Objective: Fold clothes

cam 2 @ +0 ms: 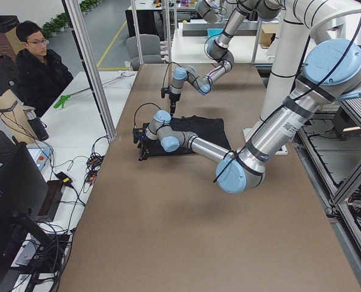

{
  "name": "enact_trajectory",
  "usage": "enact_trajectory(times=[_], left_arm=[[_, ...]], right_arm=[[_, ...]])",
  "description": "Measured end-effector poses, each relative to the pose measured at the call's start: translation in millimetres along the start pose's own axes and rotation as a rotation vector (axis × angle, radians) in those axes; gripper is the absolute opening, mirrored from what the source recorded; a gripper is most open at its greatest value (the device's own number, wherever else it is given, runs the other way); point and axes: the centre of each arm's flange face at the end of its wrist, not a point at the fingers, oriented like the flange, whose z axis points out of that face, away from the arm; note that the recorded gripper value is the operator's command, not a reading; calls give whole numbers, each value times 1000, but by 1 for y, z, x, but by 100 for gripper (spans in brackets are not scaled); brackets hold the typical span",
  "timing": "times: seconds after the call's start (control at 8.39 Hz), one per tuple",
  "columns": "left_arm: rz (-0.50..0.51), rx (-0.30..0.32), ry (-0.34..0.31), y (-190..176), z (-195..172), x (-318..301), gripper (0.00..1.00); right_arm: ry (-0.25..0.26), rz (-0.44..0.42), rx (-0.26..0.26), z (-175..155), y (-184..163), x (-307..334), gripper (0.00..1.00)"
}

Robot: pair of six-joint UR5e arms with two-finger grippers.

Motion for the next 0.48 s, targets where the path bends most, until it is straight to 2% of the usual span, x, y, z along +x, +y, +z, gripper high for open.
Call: enact_trajectory(times=[0.12, 0.24, 0.36, 0.48], left_arm=[[0, -1, -2, 0, 1, -1, 94], [0, 0, -3, 1, 1, -2, 94], [1, 1, -6, 0, 2, -3, 94], [3, 1, -8, 0, 3, -4, 94]], right_arm=[[-32, 85, -13, -14, 44, 13, 86], [-48, 191, -4, -23, 83, 21, 73], [-57, 317, 8, -27, 115, 22, 67], [-56, 442, 4, -26, 141, 23, 67]])
